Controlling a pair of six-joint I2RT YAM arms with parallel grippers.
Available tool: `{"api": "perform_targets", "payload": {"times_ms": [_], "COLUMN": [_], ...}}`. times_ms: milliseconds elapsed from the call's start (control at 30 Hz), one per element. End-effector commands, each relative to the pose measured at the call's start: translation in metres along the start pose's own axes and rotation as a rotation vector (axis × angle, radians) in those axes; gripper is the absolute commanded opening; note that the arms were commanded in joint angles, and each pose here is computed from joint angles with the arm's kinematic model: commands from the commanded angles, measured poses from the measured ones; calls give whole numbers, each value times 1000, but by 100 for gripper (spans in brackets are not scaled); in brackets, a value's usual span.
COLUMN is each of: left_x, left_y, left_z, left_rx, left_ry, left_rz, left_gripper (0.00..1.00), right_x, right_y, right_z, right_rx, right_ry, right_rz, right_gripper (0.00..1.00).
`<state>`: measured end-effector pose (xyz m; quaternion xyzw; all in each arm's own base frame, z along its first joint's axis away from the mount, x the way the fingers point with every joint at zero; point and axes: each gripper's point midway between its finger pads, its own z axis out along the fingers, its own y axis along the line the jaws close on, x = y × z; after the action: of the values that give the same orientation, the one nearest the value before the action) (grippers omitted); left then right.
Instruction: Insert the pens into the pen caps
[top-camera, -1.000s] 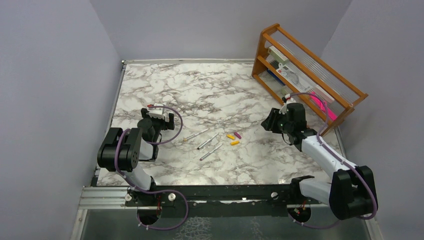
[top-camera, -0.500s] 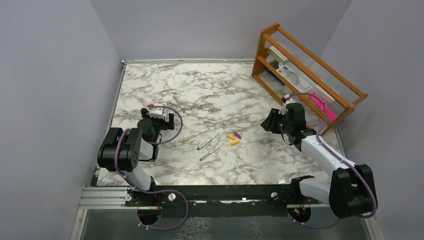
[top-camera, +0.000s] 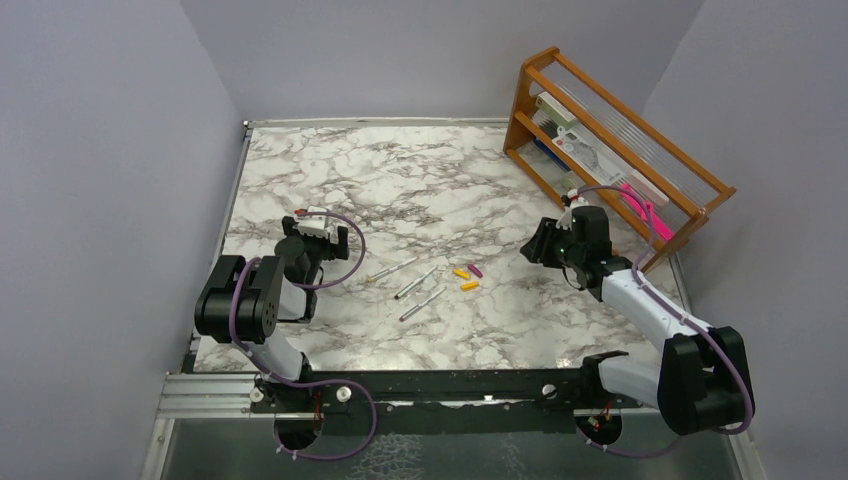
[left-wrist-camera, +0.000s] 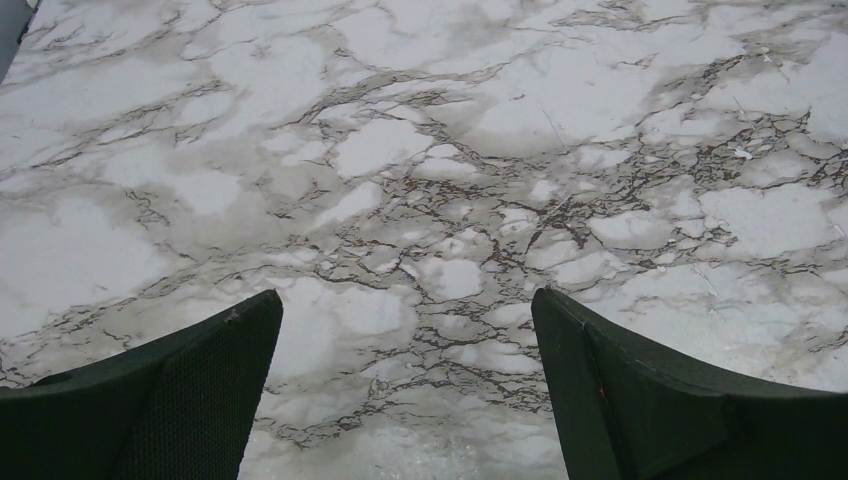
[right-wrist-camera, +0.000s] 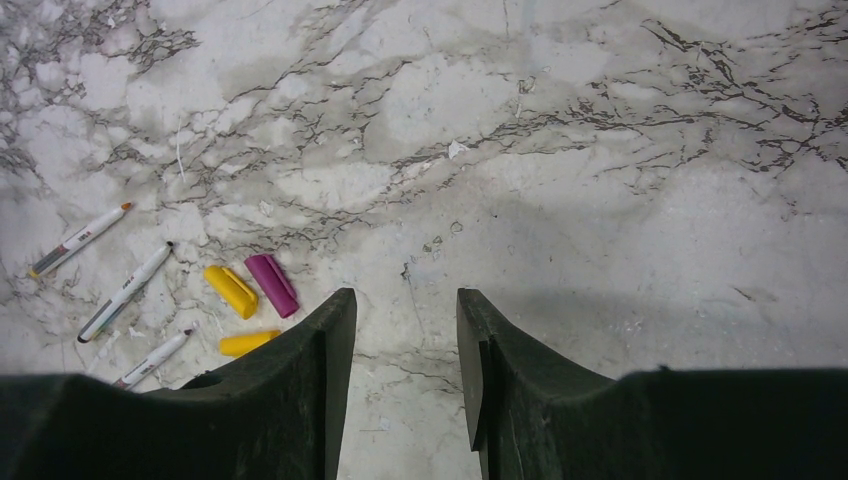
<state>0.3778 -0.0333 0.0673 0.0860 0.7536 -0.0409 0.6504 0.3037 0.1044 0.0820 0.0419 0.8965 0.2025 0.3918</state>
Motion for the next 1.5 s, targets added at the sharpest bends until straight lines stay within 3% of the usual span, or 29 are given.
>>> {"api": "perform_targets", "payload": {"times_ms": [0,667,1467], "left_x": [-10,-10,-10], "left_y": [-4,-4,-4], "left_z": [3,3,3], "left_rx": [22,22,22], "left_ry": [-37,-37,-38], "left_rz": [-1,-1,-1], "left_gripper": [99,99,99], "right_x": [-4,-17,-33], "right_y": [5,11,46], "right_z": [0,-11,-66], "right_rx": [-28,-36,-174], "right_ry": [-11,-59,-176], "right_rz": [-4,-8,-15], "right_gripper": [41,41,42]}}
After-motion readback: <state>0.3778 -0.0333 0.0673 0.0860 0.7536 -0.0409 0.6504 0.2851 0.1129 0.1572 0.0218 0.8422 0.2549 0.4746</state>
